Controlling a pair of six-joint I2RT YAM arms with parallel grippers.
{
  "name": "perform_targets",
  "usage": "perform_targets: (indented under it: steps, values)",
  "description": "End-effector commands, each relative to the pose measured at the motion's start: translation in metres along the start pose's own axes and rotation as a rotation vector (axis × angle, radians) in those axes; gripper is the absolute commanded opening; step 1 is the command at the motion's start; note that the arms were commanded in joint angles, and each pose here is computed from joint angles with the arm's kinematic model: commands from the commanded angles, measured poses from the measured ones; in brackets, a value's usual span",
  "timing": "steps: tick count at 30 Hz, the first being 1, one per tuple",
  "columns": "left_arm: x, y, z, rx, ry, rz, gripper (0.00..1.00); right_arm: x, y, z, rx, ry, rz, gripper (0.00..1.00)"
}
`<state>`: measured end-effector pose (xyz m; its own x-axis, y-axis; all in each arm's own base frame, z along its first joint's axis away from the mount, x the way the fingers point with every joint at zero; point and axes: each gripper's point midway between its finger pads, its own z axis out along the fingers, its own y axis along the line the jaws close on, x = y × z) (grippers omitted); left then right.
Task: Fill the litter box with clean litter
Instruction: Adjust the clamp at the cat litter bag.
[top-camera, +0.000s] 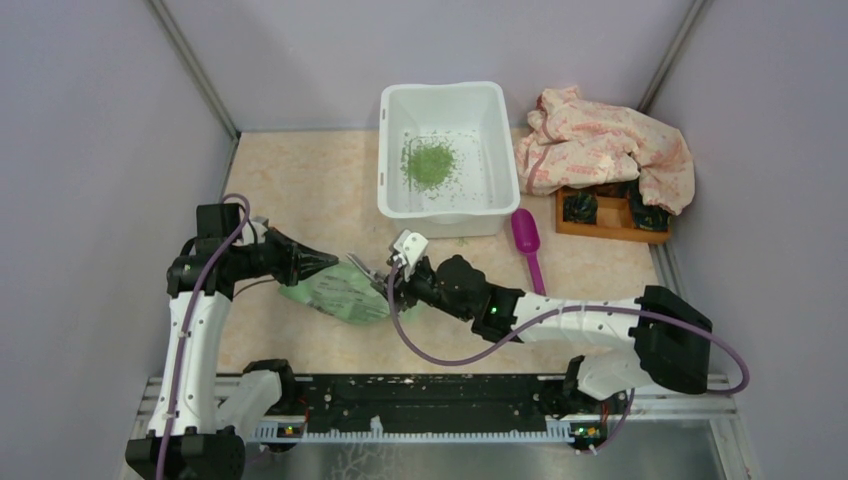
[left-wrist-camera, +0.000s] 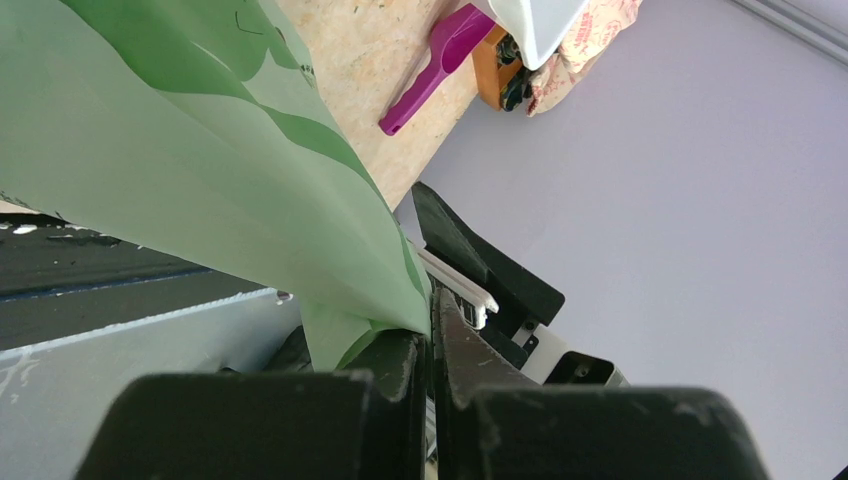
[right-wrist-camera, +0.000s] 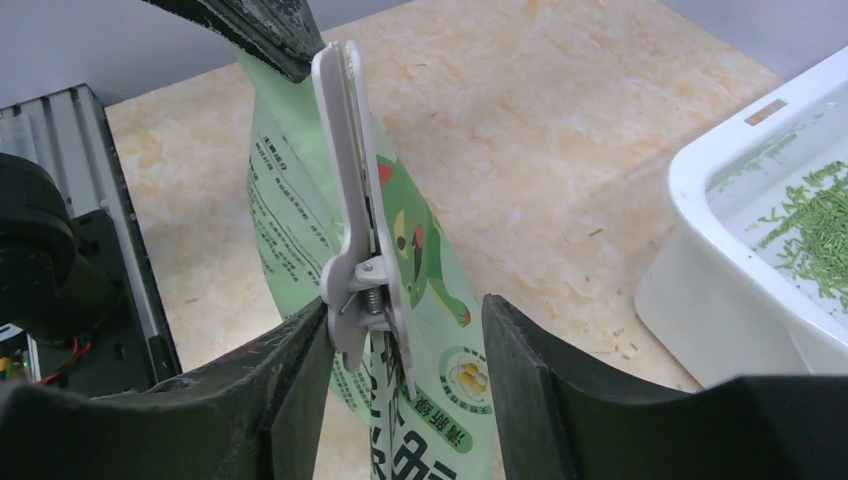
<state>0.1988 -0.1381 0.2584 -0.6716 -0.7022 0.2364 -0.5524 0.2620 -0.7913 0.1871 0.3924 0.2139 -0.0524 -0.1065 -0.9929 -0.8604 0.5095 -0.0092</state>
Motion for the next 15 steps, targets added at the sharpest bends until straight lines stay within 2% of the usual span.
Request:
perform_targets:
  steps: [1,5,7,9,15]
  values:
    - [0.01,-0.026,-0.011,0.111,0.028,0.081,0.04,-0.035,0.002,0.009,0.01,-0.076,-0.007,0.53]
    - [0.01,-0.027,-0.011,0.112,0.027,0.081,0.04,-0.034,0.001,0.013,0.015,-0.056,-0.03,0.44]
    - [0.011,-0.027,-0.011,0.114,0.03,0.08,0.04,-0.031,0.002,0.015,0.012,-0.023,-0.042,0.35]
    - [0.011,-0.028,-0.012,0.116,0.029,0.082,0.04,-0.028,0.001,0.018,0.012,0.009,-0.059,0.22]
    - [0.012,-0.03,-0.014,0.121,0.028,0.088,0.04,-0.019,0.009,0.023,-0.05,0.117,-0.139,0.05]
